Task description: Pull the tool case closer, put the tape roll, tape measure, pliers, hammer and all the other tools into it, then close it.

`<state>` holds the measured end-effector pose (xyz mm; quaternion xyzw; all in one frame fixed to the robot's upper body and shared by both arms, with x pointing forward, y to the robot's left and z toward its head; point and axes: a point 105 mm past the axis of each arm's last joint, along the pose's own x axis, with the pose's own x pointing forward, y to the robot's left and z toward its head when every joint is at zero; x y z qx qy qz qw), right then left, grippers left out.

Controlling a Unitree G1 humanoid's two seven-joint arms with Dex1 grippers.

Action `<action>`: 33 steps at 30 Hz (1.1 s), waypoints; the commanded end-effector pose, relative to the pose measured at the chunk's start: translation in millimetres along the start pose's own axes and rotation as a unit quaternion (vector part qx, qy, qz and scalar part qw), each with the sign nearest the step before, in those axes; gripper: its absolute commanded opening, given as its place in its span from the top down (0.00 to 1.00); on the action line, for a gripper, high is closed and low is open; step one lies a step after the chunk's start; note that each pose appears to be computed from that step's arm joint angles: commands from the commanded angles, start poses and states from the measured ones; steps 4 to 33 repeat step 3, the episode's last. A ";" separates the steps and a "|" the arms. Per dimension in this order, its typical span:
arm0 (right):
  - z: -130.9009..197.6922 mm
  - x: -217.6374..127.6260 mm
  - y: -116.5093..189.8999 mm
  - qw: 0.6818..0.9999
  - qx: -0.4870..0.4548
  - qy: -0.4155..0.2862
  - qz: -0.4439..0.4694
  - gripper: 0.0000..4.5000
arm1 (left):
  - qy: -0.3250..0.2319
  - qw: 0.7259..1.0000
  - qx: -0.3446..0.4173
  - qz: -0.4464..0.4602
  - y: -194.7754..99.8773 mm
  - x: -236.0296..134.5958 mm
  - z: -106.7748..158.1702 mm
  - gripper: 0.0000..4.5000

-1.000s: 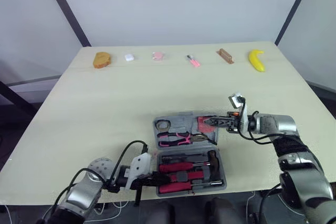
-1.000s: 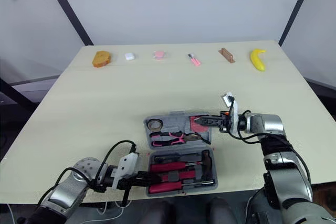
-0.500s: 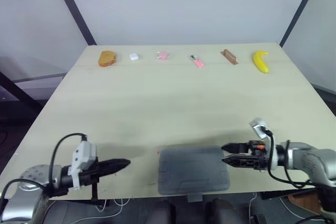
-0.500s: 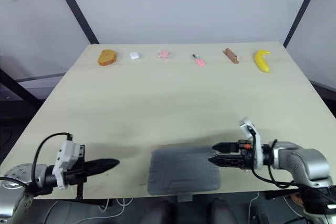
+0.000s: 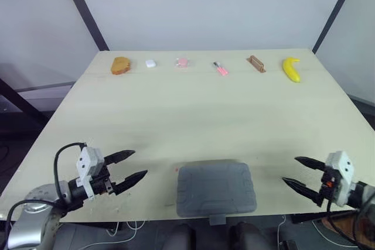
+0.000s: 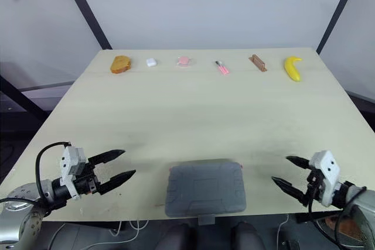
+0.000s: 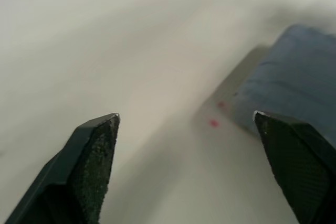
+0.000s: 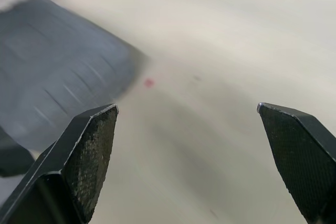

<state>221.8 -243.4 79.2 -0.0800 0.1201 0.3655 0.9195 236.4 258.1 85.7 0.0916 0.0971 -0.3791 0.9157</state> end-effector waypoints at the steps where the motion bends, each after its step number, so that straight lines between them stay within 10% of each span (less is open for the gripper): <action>1: 1.8 -7.6 -7.6 0.999 -0.015 -0.015 -0.025 0.00 | 0.005 1.000 0.015 0.020 4.4 -0.4 1.6 0.01; 33: -2.6 -8.0 -7.6 0.999 -0.014 -0.016 -0.028 0.00 | 0.014 0.999 0.025 0.032 7.7 -1.9 -1.0 0.01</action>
